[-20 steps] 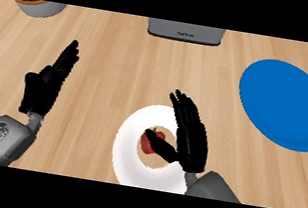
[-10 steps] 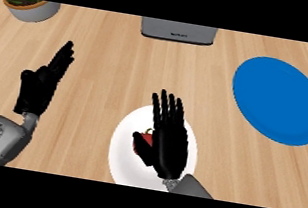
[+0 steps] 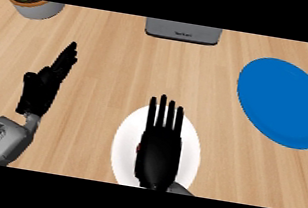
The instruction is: Pick the bell pepper from the plate and place it in the plate
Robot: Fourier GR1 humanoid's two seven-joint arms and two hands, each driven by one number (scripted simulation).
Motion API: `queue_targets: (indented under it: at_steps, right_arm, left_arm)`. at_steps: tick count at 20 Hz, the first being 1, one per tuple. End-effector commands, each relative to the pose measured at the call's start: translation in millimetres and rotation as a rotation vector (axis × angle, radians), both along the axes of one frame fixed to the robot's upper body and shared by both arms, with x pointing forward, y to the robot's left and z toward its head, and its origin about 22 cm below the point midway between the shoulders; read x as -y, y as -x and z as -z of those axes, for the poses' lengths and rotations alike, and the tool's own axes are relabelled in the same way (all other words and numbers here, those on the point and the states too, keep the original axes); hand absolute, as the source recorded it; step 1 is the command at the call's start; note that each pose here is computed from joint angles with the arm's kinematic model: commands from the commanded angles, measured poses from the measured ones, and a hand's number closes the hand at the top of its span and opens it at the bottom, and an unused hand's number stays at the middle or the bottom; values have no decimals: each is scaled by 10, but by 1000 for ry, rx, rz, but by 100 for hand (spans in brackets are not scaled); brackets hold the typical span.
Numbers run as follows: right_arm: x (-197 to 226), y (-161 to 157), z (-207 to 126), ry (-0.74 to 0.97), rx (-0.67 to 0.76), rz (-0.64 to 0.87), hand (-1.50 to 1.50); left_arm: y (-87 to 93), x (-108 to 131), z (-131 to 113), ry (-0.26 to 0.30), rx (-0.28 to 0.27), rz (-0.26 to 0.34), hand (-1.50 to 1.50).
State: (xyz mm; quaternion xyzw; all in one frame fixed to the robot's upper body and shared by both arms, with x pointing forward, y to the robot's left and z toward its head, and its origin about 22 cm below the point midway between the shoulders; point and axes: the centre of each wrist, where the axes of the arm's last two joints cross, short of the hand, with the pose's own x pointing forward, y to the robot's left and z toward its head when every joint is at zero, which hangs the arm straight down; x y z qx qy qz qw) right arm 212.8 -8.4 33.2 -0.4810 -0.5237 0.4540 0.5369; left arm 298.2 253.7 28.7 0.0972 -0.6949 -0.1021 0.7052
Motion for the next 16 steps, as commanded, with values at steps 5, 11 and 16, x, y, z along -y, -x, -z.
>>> queue_targets:
  at_steps: [5, 11, 16]
  right_arm:
    - [-155, 124, -248, 73, -120, 165, -150]
    - [-67, -136, -158, 141, -211, 226, -150]
    - [-31, -241, -94, 151, -269, 245, -150]
  left_arm:
    - [-95, 51, -163, 5, 0, 23, 0]
    - [55, 51, -36, -8, -5, 23, 0]
    - [-38, -127, -180, -14, 18, 10, 0]
